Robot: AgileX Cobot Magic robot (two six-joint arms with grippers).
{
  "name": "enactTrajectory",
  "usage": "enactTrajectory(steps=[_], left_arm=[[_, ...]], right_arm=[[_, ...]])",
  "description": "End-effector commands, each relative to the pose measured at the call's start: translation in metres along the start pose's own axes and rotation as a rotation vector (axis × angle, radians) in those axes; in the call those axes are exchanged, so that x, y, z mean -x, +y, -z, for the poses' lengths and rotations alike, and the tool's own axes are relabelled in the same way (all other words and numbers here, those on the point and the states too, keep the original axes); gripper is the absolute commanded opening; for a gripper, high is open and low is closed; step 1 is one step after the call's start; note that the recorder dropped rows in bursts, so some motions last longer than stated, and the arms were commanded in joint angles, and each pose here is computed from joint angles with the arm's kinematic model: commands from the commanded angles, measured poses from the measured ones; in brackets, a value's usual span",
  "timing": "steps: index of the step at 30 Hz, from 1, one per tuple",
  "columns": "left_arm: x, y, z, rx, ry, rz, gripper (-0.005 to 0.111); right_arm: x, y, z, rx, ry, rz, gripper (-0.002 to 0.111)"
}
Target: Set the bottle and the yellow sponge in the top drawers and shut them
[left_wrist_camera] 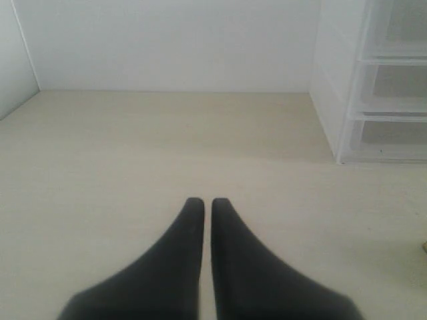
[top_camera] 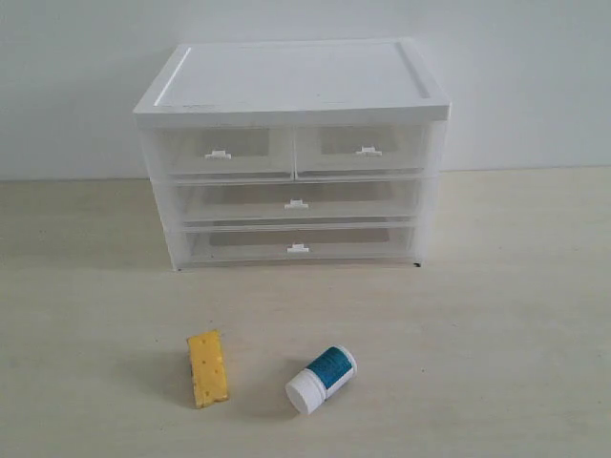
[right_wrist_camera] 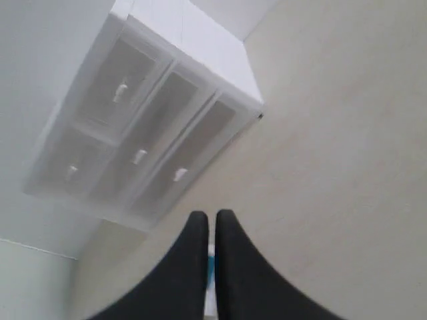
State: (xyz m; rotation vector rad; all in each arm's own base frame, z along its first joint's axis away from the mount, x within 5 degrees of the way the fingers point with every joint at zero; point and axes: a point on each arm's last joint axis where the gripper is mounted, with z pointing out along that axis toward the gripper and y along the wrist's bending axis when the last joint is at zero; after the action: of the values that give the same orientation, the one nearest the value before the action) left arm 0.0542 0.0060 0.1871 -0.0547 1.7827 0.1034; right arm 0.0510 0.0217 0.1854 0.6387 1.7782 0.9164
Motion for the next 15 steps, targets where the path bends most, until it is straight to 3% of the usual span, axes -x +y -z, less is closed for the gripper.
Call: enactTrajectory(steps=[1,15], left_arm=[[-0.001,0.000,0.000,0.004,-0.003,-0.001,0.004],[-0.001,0.000,0.000,0.004,-0.003,-0.001,0.004]], right_arm=[[-0.001,0.004,0.001,0.041,0.020,-0.283,0.000],[0.010,0.009,0.001,0.110,-0.098,-0.285,0.000]])
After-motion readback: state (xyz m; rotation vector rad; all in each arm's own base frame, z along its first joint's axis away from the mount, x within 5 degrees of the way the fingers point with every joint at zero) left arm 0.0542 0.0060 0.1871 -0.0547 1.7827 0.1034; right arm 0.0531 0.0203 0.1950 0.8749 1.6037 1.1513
